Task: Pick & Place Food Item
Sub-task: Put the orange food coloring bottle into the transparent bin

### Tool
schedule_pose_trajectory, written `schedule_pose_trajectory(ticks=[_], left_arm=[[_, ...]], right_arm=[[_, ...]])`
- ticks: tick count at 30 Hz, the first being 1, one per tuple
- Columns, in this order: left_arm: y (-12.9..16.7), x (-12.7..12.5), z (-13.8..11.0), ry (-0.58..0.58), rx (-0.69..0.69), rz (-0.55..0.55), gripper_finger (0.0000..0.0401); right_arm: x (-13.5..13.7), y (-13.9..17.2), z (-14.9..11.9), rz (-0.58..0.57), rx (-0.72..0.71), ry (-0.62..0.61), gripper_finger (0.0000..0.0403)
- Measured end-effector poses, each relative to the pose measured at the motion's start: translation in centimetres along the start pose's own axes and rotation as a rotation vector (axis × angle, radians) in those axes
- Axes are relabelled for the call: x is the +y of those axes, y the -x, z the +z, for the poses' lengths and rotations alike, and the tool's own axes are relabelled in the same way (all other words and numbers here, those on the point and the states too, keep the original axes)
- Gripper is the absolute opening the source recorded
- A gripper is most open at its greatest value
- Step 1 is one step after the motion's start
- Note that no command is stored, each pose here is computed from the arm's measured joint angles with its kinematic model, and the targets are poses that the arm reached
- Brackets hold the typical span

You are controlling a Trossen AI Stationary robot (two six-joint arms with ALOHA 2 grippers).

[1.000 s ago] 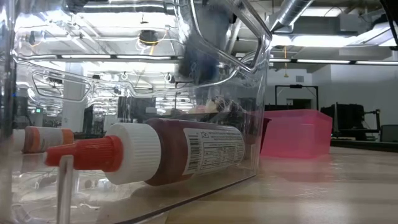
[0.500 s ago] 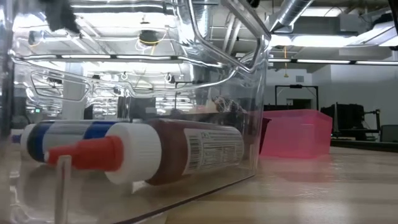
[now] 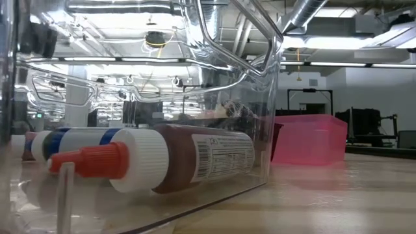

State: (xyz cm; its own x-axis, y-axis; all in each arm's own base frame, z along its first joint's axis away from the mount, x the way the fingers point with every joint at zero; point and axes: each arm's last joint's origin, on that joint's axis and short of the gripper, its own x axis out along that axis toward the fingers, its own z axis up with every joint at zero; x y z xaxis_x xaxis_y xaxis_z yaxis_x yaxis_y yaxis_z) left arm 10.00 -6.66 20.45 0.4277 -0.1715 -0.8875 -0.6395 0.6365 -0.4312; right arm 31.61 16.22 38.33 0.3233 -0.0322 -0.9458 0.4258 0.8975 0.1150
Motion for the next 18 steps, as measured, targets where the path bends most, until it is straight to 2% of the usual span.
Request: schedule_pose_trajectory(ticks=[4, 7, 11, 18], left_arm=[[-2.5, 0.2, -1.5, 0.153, 0.039, -0.031, 0.0235], [-4.0, 0.0, -2.1, 0.236, 0.048, -0.052, 0.0238], [-5.4, -0.9, -2.2, 0.277, 0.028, -0.062, 0.0236], [-7.7, -1.4, -1.4, 0.329, -0.032, -0.006, 0.0230]], right_arm=[[-0.7, 2.3, -0.8, -0.020, -0.132, -0.138, 0.0200], [-1.3, 3.6, -1.2, -0.014, -0.193, -0.186, 0.0200], [-1.9, 4.5, -1.2, -0.013, -0.232, -0.185, 0.0194], [-2.8, 5.1, -0.8, -0.016, -0.243, -0.114, 0.0183]])
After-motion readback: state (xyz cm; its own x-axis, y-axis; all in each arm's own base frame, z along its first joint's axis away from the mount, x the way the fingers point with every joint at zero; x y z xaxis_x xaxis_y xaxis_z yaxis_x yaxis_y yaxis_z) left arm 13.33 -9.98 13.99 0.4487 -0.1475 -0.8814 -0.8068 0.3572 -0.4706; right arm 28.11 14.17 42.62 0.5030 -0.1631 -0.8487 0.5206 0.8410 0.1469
